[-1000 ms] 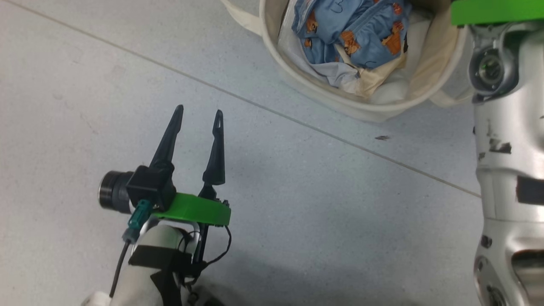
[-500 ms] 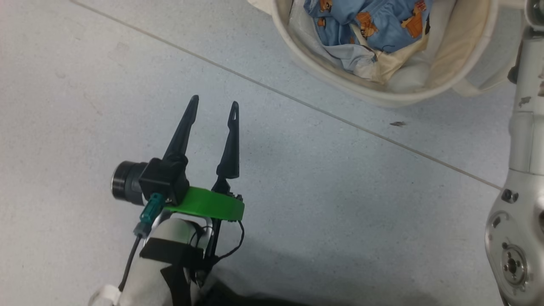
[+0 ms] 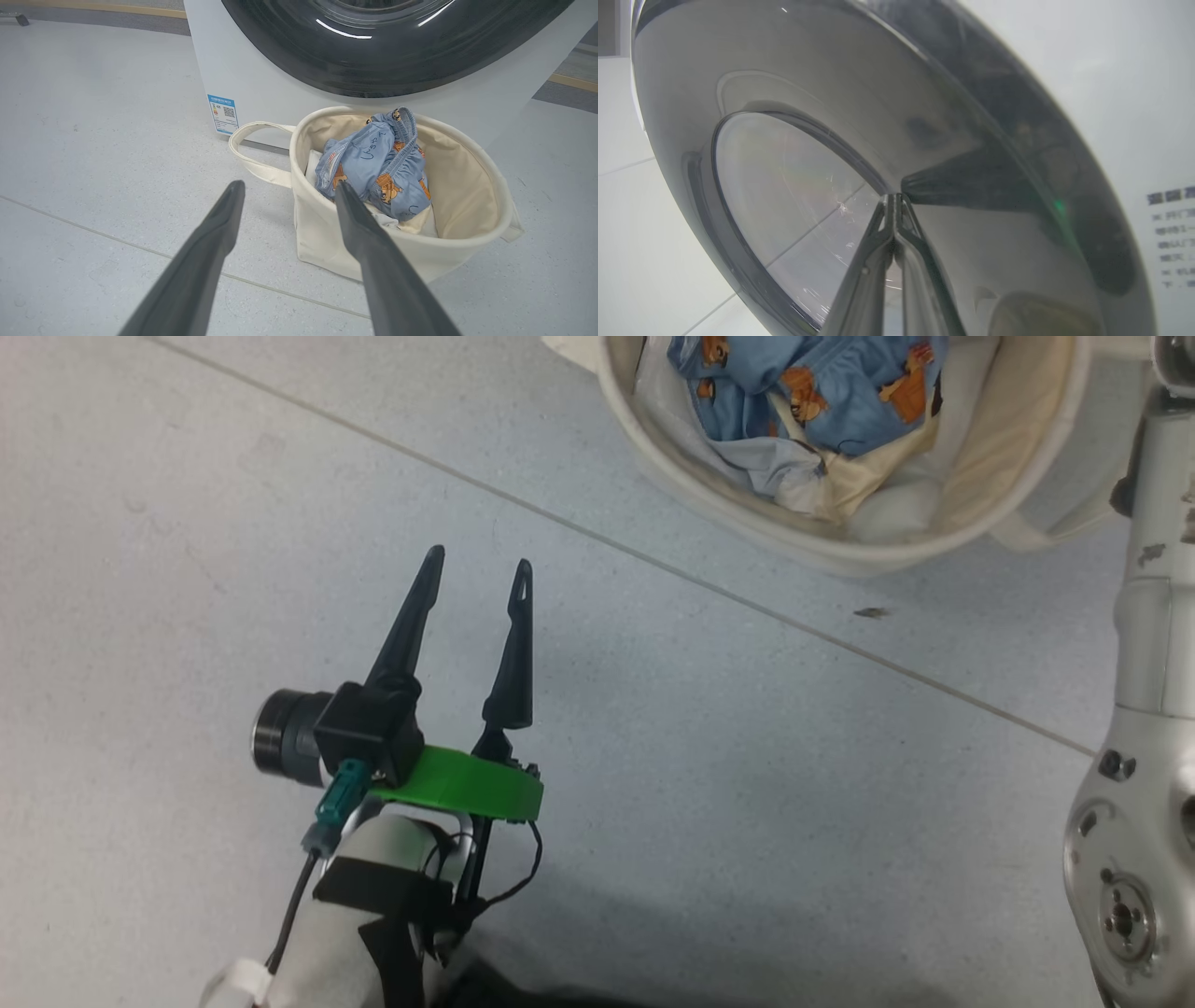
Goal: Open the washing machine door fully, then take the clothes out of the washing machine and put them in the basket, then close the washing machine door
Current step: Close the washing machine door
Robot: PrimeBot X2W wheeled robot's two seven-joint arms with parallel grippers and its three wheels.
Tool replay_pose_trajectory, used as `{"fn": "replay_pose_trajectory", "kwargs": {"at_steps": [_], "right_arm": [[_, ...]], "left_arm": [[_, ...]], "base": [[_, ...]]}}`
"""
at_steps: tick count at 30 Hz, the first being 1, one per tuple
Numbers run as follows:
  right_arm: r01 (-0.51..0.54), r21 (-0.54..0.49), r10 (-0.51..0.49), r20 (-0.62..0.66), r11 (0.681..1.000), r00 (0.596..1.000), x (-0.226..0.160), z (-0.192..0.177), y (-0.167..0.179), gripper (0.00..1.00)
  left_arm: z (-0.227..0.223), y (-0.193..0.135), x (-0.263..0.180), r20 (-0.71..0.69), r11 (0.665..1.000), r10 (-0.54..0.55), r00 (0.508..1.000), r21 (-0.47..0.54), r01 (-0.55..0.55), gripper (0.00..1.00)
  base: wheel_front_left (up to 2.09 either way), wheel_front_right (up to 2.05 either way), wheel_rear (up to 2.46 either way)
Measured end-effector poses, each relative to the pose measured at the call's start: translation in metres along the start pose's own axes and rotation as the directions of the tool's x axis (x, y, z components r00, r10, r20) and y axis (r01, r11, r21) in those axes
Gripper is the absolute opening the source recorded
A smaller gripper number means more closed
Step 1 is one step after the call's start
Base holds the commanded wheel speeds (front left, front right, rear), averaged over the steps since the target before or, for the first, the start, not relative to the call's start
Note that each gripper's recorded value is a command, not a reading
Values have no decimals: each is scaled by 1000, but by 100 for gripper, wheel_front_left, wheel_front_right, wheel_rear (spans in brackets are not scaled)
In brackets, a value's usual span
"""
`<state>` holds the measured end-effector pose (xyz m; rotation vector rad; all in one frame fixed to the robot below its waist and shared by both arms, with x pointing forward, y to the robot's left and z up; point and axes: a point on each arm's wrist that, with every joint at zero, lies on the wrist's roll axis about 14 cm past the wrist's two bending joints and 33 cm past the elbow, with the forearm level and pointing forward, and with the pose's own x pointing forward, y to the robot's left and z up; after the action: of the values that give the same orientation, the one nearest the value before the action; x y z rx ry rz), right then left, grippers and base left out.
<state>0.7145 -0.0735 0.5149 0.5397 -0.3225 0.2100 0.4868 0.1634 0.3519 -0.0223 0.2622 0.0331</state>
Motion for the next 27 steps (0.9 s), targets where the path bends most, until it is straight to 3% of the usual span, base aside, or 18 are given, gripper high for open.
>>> {"fn": "replay_pose_trajectory", "kwargs": {"at_steps": [8,14,15,16,17,27], "right_arm": [[-53,0,53,-29,999,998,-21,15,24,0],[-146,-66,141,-83,987,987,-59,27,57,0],[-173,-95,164,-95,980,982,-67,29,64,0],[-248,-191,226,-132,950,965,-84,32,80,0],[-274,-224,245,-148,935,958,-93,34,86,0],[-322,-345,253,-231,881,939,-178,62,97,0]], "left_arm": [[26,-3,-5,57,1000,-7,998,0,7,100],[47,-3,-17,99,1000,-9,995,-5,10,100],[50,-3,-21,105,1000,-7,994,-5,8,100],[56,-5,-28,118,1000,-16,993,-6,17,100],[59,-7,-31,124,1000,-24,992,-4,24,100],[80,-13,-60,172,999,-42,984,-17,45,100]], "base": [[0,0,0],[0,0,0],[0,0,0],[0,0,0],[0,0,0],[0,0,0]]}}
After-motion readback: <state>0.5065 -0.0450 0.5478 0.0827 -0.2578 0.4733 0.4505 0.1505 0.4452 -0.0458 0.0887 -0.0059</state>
